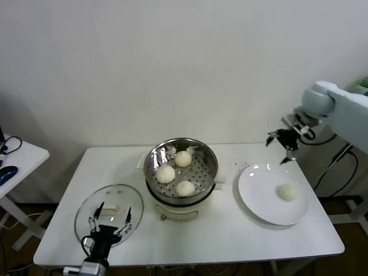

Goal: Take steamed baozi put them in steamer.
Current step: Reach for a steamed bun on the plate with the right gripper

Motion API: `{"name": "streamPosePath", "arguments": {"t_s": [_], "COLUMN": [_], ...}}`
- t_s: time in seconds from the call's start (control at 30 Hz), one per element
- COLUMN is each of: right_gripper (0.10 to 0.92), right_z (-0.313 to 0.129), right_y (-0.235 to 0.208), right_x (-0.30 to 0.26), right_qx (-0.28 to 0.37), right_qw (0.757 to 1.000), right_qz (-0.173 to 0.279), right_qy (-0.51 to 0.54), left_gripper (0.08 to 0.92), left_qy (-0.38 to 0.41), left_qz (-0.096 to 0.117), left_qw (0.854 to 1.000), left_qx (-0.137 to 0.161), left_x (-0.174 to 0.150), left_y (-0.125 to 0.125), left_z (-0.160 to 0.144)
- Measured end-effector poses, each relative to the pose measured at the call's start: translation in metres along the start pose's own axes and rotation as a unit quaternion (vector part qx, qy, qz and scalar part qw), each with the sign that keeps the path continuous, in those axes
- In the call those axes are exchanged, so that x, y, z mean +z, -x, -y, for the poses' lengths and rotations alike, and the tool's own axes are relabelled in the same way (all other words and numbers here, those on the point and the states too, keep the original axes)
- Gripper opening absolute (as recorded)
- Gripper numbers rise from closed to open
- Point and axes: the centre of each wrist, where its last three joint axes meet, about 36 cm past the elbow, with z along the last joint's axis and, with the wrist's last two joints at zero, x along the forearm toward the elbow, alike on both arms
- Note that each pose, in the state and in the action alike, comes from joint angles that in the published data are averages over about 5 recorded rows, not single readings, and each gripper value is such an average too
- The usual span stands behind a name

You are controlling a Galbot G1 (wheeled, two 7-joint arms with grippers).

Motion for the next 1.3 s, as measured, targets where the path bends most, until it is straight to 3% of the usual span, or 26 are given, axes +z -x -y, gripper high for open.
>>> {"name": "streamPosePath", "arguments": {"t_s": [0.5, 1.3], "right_gripper": [0.823, 0.823], "right_z": [-0.074, -0.066], "right_y": [0.094, 0.165], "right_x": [0.065, 0.069], "right_qx": [-0.021, -0.025], "right_qw": [0.995, 0.992], "right_qz": [-0.037, -0.030], "right_qy": [0.085, 0.123], "left_gripper": [0.823, 0.823], "left_qy": [-0.001, 0.003], "left_qz": [-0.010, -0.024], "left_qw": [1.000, 1.000], "left_qx": [0.005, 0.000], "left_x": [0.006, 0.017], "left_y": [-0.009, -0.006], "left_z": [0.006, 0.005]}}
